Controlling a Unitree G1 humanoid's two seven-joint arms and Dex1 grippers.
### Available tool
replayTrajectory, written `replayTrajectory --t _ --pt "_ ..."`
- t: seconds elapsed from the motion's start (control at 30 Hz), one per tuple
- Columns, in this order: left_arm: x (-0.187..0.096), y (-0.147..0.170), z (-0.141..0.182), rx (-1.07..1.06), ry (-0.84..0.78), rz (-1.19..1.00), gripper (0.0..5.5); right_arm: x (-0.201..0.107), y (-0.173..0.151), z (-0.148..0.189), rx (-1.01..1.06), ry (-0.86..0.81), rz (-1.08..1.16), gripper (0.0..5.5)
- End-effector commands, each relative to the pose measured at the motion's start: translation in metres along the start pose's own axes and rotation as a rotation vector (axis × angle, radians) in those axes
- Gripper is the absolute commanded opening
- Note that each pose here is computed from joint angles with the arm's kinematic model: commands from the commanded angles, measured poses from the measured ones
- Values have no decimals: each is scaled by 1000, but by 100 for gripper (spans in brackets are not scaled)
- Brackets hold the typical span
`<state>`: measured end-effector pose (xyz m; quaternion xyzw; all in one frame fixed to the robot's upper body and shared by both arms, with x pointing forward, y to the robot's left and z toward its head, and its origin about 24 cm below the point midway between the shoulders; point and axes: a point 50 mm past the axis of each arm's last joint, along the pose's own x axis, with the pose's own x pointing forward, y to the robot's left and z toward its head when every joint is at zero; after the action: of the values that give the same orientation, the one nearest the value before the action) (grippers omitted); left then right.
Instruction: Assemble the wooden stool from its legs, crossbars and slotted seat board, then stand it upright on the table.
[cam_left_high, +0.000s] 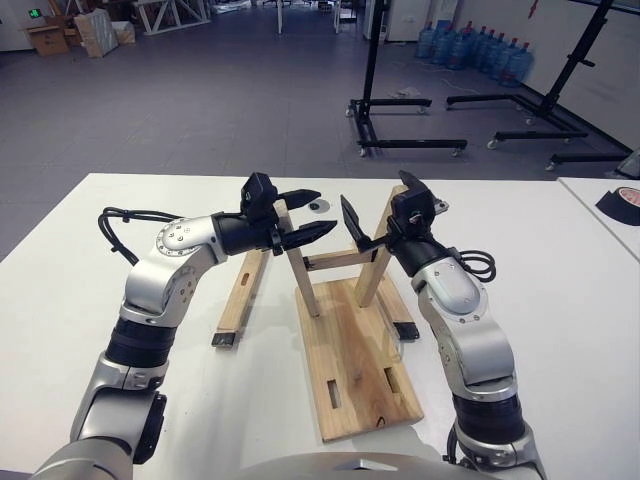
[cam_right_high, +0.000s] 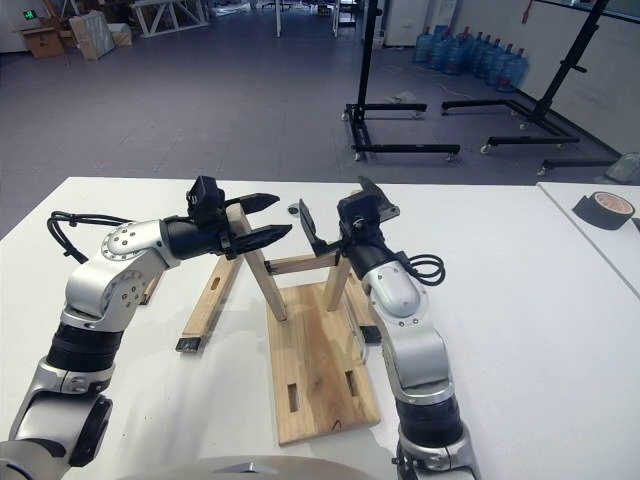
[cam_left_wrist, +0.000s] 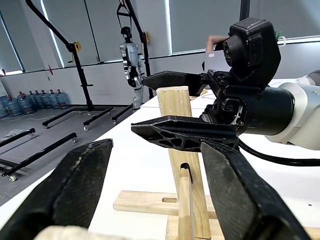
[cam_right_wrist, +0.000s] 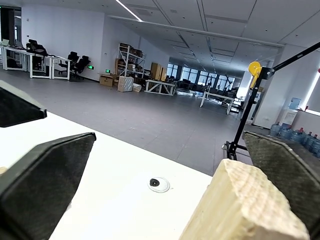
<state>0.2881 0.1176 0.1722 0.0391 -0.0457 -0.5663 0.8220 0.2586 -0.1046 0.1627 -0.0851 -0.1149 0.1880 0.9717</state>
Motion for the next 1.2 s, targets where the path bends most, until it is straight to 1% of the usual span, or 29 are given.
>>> replayTrajectory --t 0.03,0.1,0.23,0.5,0.6,0.7,0.77,0.83,1.03,1.2 --pt "8 -6 -6 -13 18 -52 317 3 26 -3 51 36 197 540" --pt "10 -6 -6 -9 21 -59 317 2 30 -7 89 57 242 540" --pt "15 -6 -6 0 27 -76 317 0 38 -22 182 170 343 540" --pt "20 -11 -7 -3 28 -98 317 0 48 -28 366 241 447 540" --pt "16 -8 -6 8 30 -71 317 1 40 -29 341 239 391 540" --pt "8 -5 -5 26 30 -35 317 5 19 -29 266 182 245 540" --pt "2 -5 -4 31 33 -24 317 6 -3 -26 228 134 132 540" --pt "-2 -7 -5 33 37 -18 317 7 -15 -21 205 90 82 540" --pt "-7 -9 -10 31 51 6 317 10 -24 -9 144 6 47 540" --pt "-12 -8 -11 36 55 45 317 10 -27 -9 90 7 45 540"
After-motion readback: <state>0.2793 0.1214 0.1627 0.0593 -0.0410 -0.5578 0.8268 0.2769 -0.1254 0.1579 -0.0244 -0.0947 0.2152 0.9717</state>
